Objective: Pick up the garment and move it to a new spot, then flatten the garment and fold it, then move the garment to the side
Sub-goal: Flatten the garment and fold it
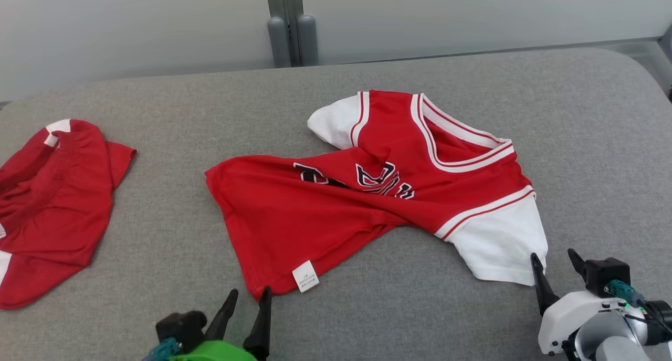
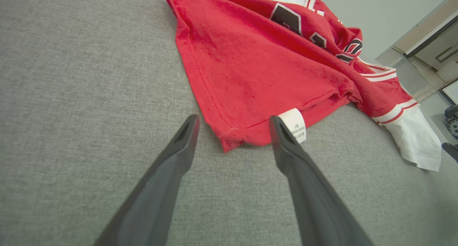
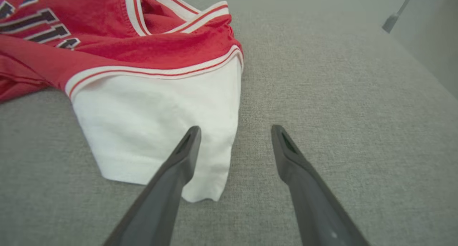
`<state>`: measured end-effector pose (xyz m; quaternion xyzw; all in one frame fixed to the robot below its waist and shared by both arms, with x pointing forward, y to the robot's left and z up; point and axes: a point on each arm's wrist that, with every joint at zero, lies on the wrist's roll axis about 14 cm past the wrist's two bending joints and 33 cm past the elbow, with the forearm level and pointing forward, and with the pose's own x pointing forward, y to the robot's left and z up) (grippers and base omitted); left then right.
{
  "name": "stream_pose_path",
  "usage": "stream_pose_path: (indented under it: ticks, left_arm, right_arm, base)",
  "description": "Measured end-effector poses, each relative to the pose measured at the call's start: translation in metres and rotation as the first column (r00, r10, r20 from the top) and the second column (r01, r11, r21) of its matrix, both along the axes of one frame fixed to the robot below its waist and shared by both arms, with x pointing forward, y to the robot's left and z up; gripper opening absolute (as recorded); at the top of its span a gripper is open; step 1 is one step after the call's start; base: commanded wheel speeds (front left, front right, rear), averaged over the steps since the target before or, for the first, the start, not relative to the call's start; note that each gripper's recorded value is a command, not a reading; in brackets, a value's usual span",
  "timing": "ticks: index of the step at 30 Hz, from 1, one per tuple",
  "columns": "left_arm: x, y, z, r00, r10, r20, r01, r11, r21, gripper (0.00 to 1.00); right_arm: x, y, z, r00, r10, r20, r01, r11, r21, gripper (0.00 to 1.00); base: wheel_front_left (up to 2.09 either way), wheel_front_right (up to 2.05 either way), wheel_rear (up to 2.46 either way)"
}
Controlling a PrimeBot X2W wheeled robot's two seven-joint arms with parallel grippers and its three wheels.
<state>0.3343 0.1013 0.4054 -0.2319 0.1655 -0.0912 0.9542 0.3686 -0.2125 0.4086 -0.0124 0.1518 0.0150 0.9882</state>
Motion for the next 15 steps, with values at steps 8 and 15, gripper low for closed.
stream_pose_path:
  ticks: [8, 15]
  left_arm:
    - [0.01, -0.017, -0.021, 0.993, -0.067, -0.095, 0.066, 0.998, -0.013, 1.0]
    - [0.011, -0.013, -0.03, 0.991, -0.059, -0.124, 0.058, 0.998, -0.009, 1.0]
  right_arm:
    - [0.01, 0.01, -0.034, 0.988, 0.037, -0.151, -0.034, 0.999, 0.02, 1.0]
    - [0.013, 0.018, -0.044, 0.983, 0.069, -0.169, -0.062, 0.997, 0.045, 1.0]
  base:
    - [0.0, 0.0, 0.0]
    - [0.0, 0.0, 0.0]
